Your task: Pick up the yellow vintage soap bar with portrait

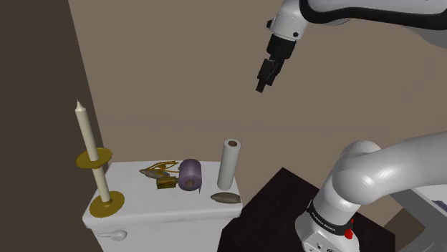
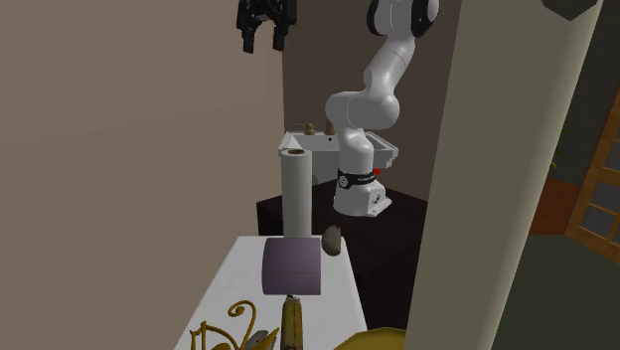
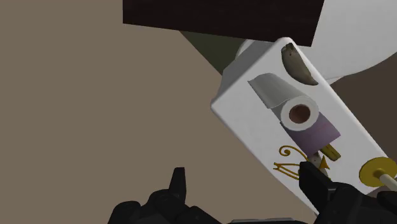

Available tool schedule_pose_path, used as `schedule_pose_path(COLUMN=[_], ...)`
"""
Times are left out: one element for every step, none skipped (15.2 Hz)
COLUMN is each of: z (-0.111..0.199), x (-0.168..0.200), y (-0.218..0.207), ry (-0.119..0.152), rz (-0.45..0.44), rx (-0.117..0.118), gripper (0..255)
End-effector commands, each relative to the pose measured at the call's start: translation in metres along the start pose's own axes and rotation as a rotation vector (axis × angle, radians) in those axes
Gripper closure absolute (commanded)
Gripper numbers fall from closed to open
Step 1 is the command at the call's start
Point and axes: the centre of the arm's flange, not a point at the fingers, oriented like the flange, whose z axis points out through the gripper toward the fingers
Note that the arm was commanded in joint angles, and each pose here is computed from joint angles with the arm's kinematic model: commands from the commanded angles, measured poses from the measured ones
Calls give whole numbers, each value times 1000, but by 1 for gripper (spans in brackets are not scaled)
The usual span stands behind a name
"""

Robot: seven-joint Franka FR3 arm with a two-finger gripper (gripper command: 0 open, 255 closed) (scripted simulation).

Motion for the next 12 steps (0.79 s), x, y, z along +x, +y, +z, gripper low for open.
schedule_pose_path(z=[0, 10, 19, 29, 39, 49, 58, 68, 78, 88, 98, 108], x=[0, 7, 15, 22, 28, 35, 42, 48, 54, 60, 66, 72], y=[0, -6, -12, -18, -24, -31, -38, -44, -51, -58, -65, -73], ry=[0, -3, -6, -9, -12, -14, -17, -20, -23, -26, -29, -32], rz=[0, -22, -44, -65, -87, -109, -131, -152, -174, -196, -218, -240], rx=[0, -1, -2, -2, -3, -4, -5, -5, -6, -7, -8, -9], gripper=[0, 0, 0, 0, 0, 0, 0, 0, 0, 0, 0, 0])
